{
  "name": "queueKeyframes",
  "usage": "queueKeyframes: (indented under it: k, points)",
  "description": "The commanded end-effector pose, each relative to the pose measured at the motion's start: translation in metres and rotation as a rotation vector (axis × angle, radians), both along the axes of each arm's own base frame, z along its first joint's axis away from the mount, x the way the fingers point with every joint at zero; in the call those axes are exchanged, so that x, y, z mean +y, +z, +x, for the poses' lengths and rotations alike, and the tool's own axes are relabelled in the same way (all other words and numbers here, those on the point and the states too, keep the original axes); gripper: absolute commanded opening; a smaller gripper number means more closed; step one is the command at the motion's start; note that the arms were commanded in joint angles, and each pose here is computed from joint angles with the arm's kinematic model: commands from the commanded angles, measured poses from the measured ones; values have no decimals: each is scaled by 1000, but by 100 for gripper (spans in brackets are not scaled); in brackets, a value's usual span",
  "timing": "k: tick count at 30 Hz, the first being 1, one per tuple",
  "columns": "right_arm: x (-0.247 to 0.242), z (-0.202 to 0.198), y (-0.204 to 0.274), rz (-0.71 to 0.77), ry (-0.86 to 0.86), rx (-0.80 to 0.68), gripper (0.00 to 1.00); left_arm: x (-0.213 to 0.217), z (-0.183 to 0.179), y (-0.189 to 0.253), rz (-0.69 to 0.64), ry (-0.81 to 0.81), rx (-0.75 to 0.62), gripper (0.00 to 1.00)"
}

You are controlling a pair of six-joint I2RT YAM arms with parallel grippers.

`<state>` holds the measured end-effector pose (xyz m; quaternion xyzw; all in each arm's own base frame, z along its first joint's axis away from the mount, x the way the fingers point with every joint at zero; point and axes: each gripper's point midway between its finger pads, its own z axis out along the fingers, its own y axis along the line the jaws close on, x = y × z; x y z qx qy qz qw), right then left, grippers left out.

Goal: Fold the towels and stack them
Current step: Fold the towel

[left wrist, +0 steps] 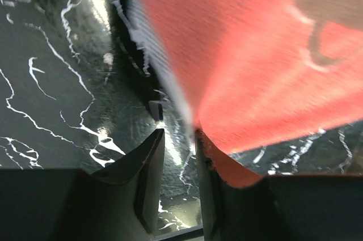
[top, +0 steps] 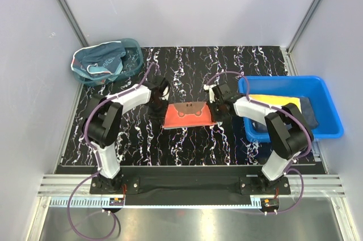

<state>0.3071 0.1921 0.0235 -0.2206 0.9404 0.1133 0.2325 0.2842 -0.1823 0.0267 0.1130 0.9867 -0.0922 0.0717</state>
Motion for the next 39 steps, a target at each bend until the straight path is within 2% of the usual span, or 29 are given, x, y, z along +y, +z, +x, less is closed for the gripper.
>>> queueKeyframes:
  k: [1, 6, 10, 12, 13, 14, 16, 21, 26, 30, 34, 39]
  points:
    - [-2, 17, 17, -41, -39, -49, 20, 5, 10, 5, 29, 81, -29, 32]
    - [5, 24, 60, 6, -47, -97, 23, 9, 30, 58, 37, 104, -143, 38]
    - [5, 38, 83, 12, -113, -133, 26, -3, 52, 86, -36, 111, -226, 39]
    - [3, 47, 80, -12, -149, -141, 27, -17, 55, 79, -116, 113, -214, 39]
    - [6, 55, 78, -17, -154, -139, 27, -24, 69, 79, -171, 123, -252, 39]
    - [7, 59, 78, -26, -154, -139, 26, -33, 68, 72, -226, 135, -222, 38]
    - [9, 70, 70, -52, -149, -133, 25, -30, 76, 54, -242, 176, -192, 36]
    - [-2, 93, 42, -106, -182, -121, 20, -16, 91, 29, -167, 219, -172, 36]
    - [-6, 109, 26, -100, -197, -115, 21, -8, 92, 11, -122, 245, -124, 36]
    - [-9, 116, 27, -128, -185, -124, 22, -5, 95, 18, -119, 249, -135, 36]
    - [-7, 120, 48, -113, -202, -141, 27, -2, 93, 42, -120, 238, -167, 37]
    - [-8, 109, 73, -67, -270, -96, 50, 18, 87, 68, -64, 275, -250, 42]
